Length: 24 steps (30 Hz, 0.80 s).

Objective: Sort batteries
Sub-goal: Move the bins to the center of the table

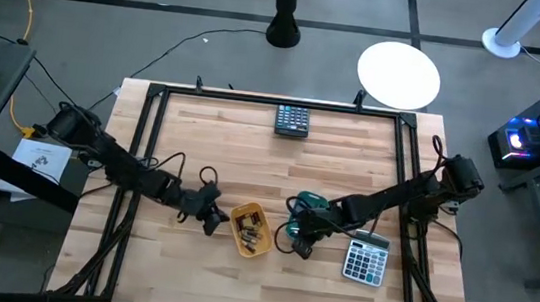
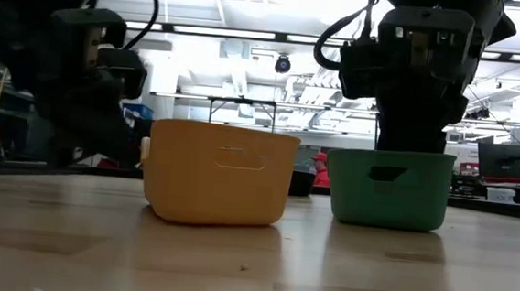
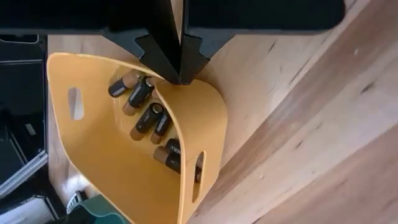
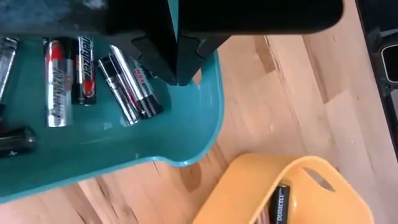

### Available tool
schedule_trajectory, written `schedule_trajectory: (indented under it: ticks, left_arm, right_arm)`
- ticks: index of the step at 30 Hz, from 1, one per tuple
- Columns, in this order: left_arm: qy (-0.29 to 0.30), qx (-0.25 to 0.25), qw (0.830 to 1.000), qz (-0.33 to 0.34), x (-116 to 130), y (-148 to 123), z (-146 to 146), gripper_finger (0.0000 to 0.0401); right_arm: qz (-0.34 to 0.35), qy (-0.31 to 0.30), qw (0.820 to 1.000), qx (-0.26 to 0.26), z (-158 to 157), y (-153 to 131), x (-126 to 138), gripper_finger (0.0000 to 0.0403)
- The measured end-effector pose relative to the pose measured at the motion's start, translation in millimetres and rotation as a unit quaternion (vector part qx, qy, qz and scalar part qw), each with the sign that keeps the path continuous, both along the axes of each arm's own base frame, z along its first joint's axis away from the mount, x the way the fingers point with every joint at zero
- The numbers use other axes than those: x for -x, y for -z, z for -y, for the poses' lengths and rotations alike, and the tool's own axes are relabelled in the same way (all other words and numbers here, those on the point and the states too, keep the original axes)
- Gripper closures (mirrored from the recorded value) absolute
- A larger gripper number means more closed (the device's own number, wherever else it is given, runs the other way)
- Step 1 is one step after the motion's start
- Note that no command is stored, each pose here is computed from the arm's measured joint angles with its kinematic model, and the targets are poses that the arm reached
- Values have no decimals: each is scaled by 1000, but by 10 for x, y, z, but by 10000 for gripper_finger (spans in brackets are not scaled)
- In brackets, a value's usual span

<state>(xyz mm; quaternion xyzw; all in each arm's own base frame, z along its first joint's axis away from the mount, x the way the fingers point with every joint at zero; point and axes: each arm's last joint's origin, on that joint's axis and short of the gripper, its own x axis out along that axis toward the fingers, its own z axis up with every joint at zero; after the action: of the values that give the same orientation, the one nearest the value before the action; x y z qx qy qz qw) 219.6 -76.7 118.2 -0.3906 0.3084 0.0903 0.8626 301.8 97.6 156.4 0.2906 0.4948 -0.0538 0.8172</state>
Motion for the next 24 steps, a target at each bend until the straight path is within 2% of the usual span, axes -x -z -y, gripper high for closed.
schedule_trajectory:
  ticks: [6, 12, 16, 19, 24]
  left_arm:
    - [8, -31, 999, 8, -136, -62, -72, 401]
    - [-8, -84, 996, 10, -431, -80, -288, 401]
    - [-2, -73, 997, 6, -574, -74, -406, 401]
    - [13, -64, 998, 5, -586, -86, -446, 401]
    - [27, -83, 996, -17, -506, -159, -467, 401]
  right_arm:
    - [3, 3, 1000, 3, 22, 26, -30, 403]
    - [38, -13, 999, -2, 17, 22, -104, 403]
    - [44, -29, 998, -21, -21, 46, -126, 403]
    - [44, -35, 998, -22, -56, 46, -116, 403]
    - [39, -20, 998, -36, -78, 45, -111, 403]
